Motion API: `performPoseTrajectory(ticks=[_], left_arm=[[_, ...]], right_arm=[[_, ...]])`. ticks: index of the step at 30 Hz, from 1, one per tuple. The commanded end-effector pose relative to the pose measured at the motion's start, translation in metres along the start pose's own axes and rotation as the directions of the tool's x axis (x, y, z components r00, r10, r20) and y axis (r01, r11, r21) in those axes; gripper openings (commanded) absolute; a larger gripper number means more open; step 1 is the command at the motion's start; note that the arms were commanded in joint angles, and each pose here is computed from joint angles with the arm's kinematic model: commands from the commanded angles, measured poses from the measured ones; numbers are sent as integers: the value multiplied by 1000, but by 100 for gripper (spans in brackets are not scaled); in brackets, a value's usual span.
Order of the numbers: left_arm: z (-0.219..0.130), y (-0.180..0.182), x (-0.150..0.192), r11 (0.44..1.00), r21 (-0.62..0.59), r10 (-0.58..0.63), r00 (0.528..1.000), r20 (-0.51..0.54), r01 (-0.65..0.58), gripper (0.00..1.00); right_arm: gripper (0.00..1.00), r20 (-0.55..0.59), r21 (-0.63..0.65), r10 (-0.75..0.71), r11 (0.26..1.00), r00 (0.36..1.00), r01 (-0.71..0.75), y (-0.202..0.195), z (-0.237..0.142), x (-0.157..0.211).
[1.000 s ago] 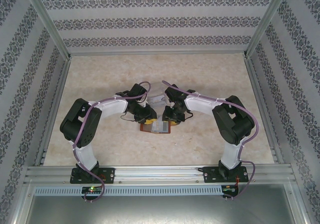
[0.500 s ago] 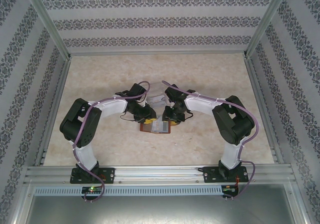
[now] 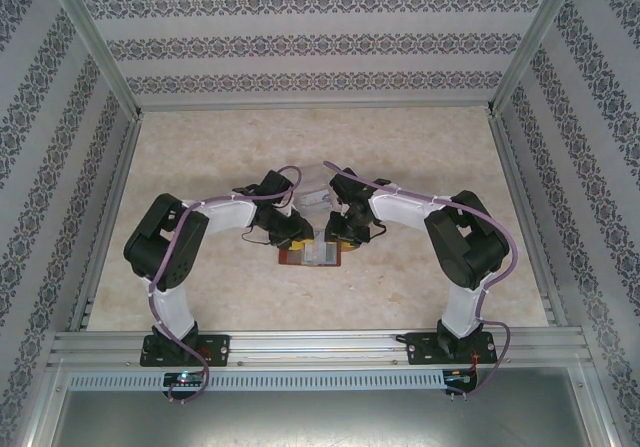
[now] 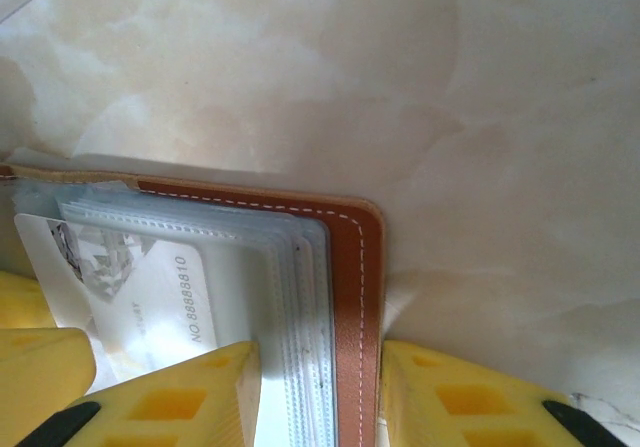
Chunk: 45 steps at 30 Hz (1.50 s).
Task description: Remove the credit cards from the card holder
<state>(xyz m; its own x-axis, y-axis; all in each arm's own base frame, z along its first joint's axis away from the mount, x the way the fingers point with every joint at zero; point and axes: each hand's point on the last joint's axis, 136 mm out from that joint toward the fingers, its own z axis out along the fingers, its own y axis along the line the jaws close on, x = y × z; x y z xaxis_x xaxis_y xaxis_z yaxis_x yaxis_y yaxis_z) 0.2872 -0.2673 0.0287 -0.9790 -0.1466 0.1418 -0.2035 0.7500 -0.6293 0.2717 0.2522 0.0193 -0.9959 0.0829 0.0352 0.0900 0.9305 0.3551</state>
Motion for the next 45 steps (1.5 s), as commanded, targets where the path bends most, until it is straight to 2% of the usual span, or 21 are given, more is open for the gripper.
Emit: performPoseTrajectory(ticks=[1, 8, 15, 29, 40, 45], left_arm=[[6, 6, -2, 1000, 24, -10, 1000, -14, 10, 28], [3, 3, -5, 997, 71, -26, 1000, -3, 26, 20], [-6, 1, -5, 999, 50, -10, 1000, 9, 10, 12], [-26, 14, 0, 1000, -25, 8, 1000, 21, -7, 9], [-46, 16, 3, 983, -132, 127, 992, -2, -126, 5], [-53, 12, 2, 977, -145, 160, 987, -5, -159, 4]], right_arm=[[37, -30, 57, 5, 998, 1000, -4, -11, 2, 8], [37, -33, 61, 8, 998, 999, -6, -12, 2, 9], [37, -29, 66, 9, 998, 1000, -7, -12, 2, 9], [37, -27, 73, 13, 997, 1000, -11, -15, 2, 8], [37, -30, 75, 14, 997, 999, -12, -16, 2, 8], [37, -29, 69, 13, 998, 999, -10, -15, 1, 7]])
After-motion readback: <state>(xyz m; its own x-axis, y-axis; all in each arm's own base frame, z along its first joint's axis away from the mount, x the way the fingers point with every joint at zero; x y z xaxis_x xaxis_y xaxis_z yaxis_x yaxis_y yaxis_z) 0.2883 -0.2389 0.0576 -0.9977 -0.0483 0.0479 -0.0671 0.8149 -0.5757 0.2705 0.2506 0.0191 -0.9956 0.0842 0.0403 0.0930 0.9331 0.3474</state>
